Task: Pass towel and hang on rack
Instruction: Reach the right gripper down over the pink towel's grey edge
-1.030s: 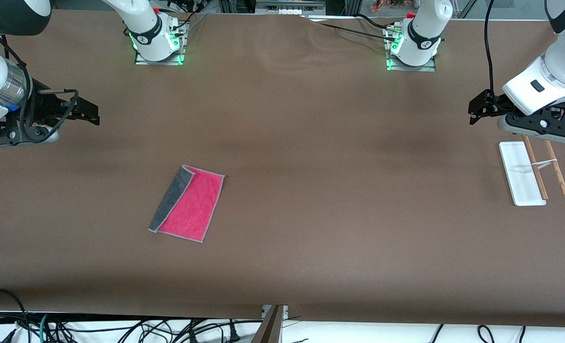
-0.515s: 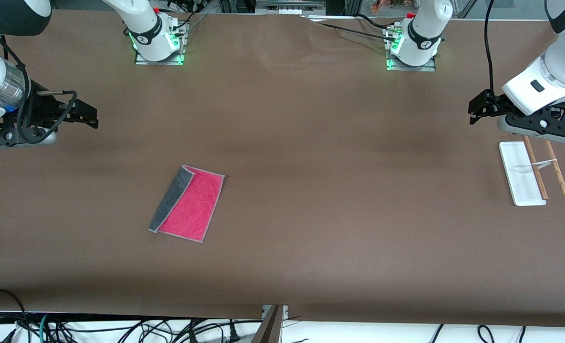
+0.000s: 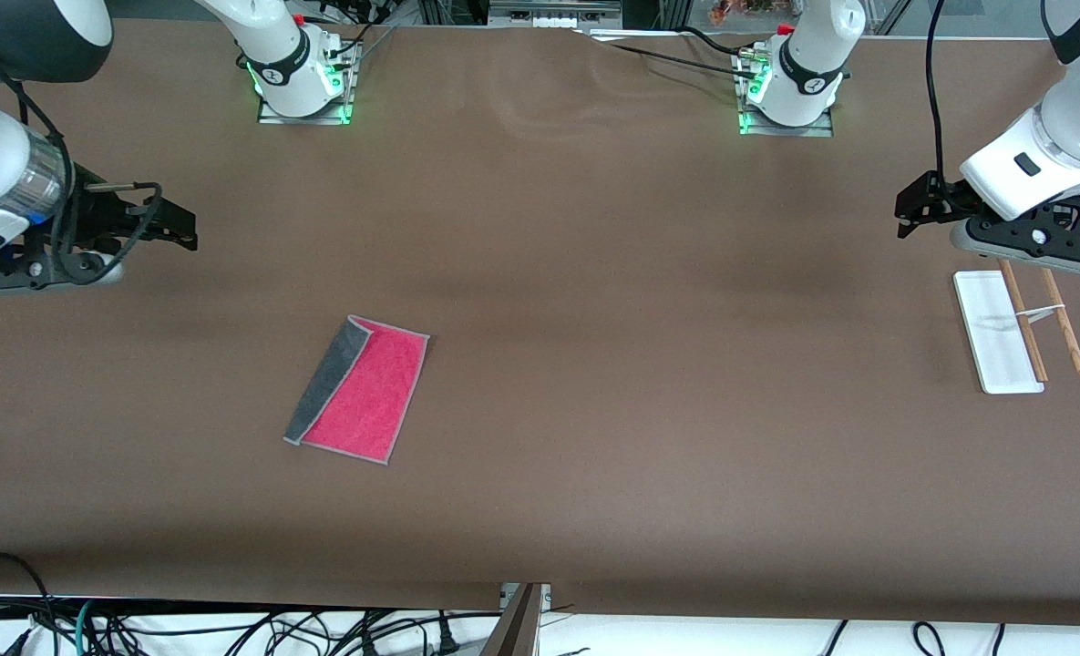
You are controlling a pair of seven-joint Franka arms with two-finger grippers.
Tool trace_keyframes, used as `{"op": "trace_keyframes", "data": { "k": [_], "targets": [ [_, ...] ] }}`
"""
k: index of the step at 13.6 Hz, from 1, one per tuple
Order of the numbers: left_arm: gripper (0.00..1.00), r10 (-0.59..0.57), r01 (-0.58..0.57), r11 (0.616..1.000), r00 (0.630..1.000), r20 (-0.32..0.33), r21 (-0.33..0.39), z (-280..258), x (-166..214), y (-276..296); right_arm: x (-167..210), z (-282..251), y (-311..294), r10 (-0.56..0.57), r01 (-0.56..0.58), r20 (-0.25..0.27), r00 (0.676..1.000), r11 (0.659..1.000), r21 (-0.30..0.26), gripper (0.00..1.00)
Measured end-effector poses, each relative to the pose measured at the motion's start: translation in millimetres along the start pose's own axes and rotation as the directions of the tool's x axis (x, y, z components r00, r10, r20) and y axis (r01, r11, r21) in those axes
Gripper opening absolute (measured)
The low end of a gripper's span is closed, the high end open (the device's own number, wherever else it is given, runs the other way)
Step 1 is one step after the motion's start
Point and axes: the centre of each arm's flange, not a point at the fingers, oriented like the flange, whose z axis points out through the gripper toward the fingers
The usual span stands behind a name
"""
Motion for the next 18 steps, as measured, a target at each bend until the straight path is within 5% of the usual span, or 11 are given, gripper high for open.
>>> {"op": "trace_keyframes", "data": {
  "k": [6, 18],
  "targets": [
    [1.00, 0.000, 0.000, 1.000, 1.000, 0.000, 0.000, 0.0, 0.0, 0.0, 14.7, 60.6, -7.9, -0.011, 0.011, 0.008, 1.000, 1.000, -0.001, 1.00],
    [1.00, -0.005, 0.005, 1.000, 1.000, 0.025, -0.004, 2.4, -3.1, -2.4, 66.2, 337.9, -141.5, 0.090, -0.091, -0.114, 0.989, 0.996, 0.000, 0.99]
  ]
}}
